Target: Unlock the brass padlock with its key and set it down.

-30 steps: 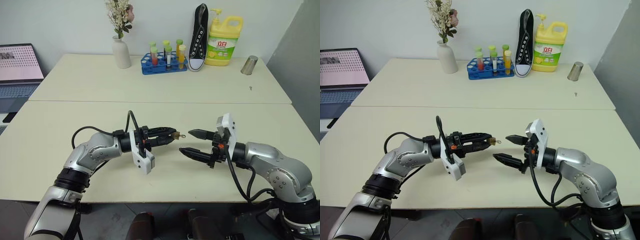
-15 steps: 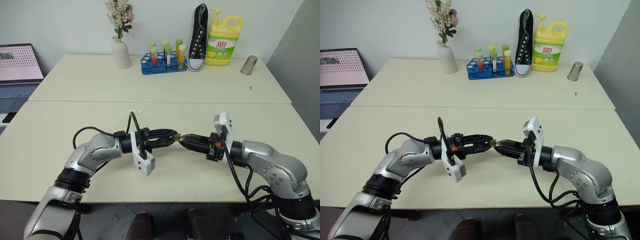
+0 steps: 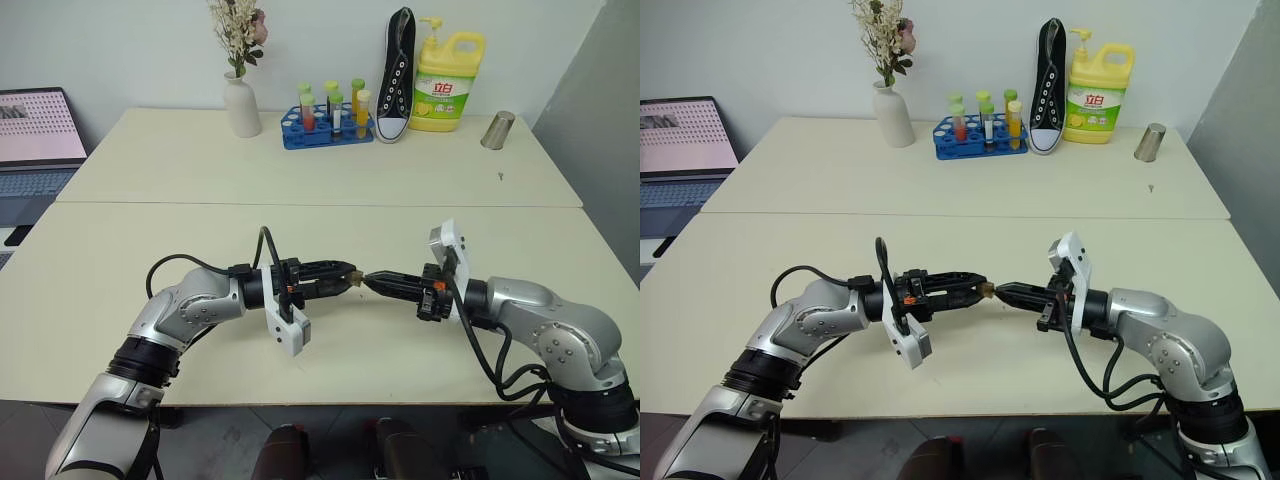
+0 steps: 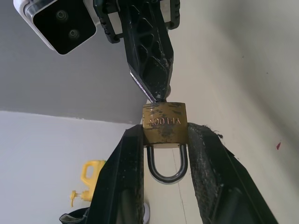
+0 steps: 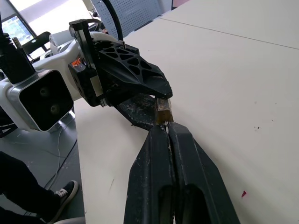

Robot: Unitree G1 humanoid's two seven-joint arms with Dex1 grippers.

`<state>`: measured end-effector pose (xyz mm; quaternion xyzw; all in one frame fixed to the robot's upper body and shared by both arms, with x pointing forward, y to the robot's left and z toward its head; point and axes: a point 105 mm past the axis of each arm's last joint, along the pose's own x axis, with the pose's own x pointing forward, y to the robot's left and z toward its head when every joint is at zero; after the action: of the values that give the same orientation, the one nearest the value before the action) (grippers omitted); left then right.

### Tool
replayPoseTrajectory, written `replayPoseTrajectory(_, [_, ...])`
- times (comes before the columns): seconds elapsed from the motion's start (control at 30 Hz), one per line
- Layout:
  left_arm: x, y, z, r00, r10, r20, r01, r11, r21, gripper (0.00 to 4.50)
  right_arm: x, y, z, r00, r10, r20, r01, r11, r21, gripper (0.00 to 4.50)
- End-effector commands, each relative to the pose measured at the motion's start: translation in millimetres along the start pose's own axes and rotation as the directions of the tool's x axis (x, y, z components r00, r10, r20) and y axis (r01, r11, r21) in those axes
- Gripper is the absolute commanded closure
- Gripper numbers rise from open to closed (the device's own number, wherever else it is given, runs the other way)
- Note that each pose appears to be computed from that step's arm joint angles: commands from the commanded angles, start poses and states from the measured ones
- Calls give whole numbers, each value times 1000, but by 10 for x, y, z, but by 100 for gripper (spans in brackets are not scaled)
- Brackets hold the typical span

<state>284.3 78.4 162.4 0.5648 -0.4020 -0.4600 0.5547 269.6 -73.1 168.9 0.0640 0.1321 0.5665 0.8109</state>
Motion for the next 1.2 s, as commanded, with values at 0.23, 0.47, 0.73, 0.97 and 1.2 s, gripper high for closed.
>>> replayPoseTrajectory(0.23, [2,87,-19,1000,23,-8,-22,999,46,354,10,9,193,997,80,-21,-71,954,292,450])
replayPoseTrajectory(0.47, [17,78,-15,1000,18,-8,-18,998,63,354,52,-54,295,996,87,-13,-74,908,413,450])
replayPoseTrajectory(0.73, [23,55,7,1000,16,-2,-16,998,63,354,72,-37,259,995,91,-36,-66,891,449,450])
replayPoseTrajectory(0.97, [22,53,7,1000,16,-1,-16,998,60,354,96,-20,251,996,86,-34,-61,887,458,450])
replayPoseTrajectory(1.2, [20,60,-24,1000,25,-16,-24,999,41,354,106,81,242,997,61,-52,-42,948,315,409])
